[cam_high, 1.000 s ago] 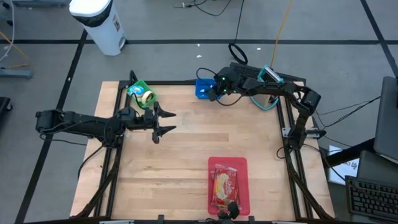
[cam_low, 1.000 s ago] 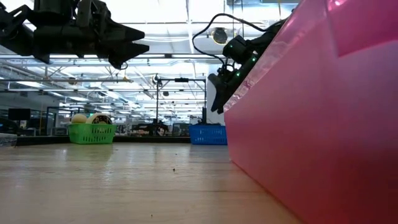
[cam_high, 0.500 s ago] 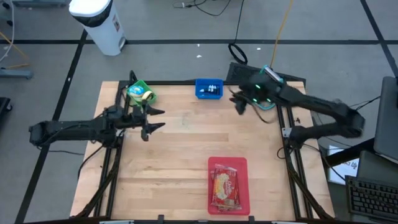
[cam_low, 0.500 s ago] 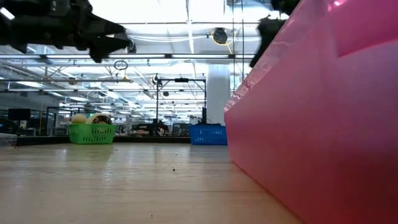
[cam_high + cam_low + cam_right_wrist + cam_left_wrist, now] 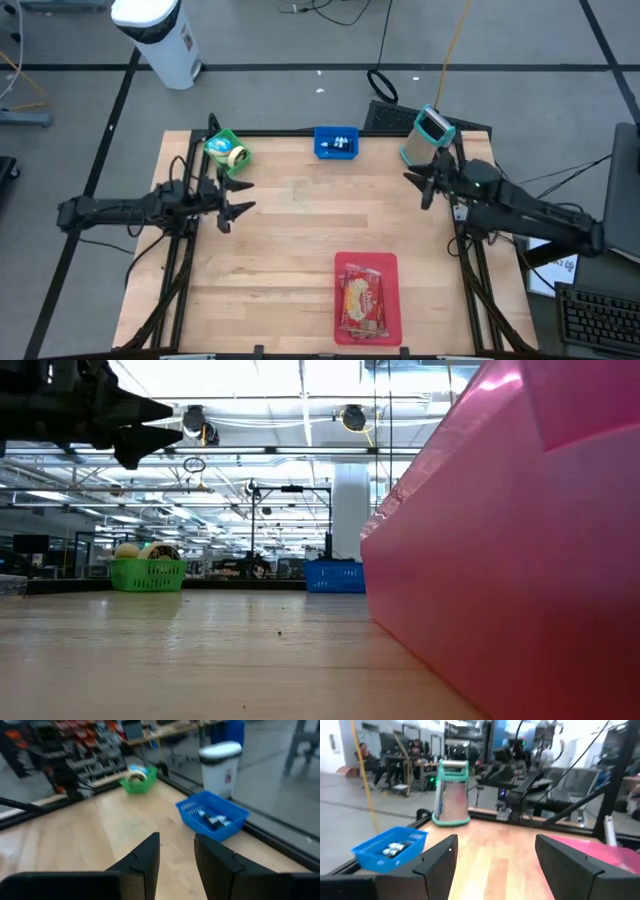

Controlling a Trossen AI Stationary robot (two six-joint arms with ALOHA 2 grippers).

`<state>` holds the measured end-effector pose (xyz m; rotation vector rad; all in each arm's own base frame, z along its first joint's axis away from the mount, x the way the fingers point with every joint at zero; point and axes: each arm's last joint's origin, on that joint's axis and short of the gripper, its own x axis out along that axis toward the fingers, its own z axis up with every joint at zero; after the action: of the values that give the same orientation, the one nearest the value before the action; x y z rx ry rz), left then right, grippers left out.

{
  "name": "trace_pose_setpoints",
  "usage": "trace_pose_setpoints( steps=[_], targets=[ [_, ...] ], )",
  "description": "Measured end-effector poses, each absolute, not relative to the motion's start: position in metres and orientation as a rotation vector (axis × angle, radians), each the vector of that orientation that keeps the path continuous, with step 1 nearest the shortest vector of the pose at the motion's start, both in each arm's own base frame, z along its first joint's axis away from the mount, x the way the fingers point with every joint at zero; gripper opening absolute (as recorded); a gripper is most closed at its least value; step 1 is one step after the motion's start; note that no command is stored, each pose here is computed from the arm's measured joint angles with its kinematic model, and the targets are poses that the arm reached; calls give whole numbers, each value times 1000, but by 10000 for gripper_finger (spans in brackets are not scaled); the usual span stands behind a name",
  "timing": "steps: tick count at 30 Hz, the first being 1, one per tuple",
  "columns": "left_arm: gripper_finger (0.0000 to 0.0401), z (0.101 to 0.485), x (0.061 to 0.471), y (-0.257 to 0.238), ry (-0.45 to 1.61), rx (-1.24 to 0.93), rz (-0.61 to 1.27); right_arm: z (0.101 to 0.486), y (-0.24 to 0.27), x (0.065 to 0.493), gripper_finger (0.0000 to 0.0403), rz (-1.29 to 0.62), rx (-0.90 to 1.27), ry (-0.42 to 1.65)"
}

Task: Pick & Place Food Item
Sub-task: Return to Home Position

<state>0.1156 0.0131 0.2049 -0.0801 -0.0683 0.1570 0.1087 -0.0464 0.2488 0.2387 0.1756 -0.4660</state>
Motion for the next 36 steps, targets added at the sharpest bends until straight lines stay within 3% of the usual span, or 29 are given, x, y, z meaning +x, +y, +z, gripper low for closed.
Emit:
trace_pose_setpoints(
  steps=[10,18,28,36],
  targets=[
    [269,177,116,2,-85,-53,233,212,-32,95,111,-415,184,75],
    [269,177,115,-1,-78,-42,287,178,-28,104,111,-360,77,-20],
    [269,176,115,-1,-68,-66,291,176,-22,104,111,-305,-23,-59],
    [269,176,115,-1,-68,-65,291,174,-22,104,114,-303,64,-50]
  ],
)
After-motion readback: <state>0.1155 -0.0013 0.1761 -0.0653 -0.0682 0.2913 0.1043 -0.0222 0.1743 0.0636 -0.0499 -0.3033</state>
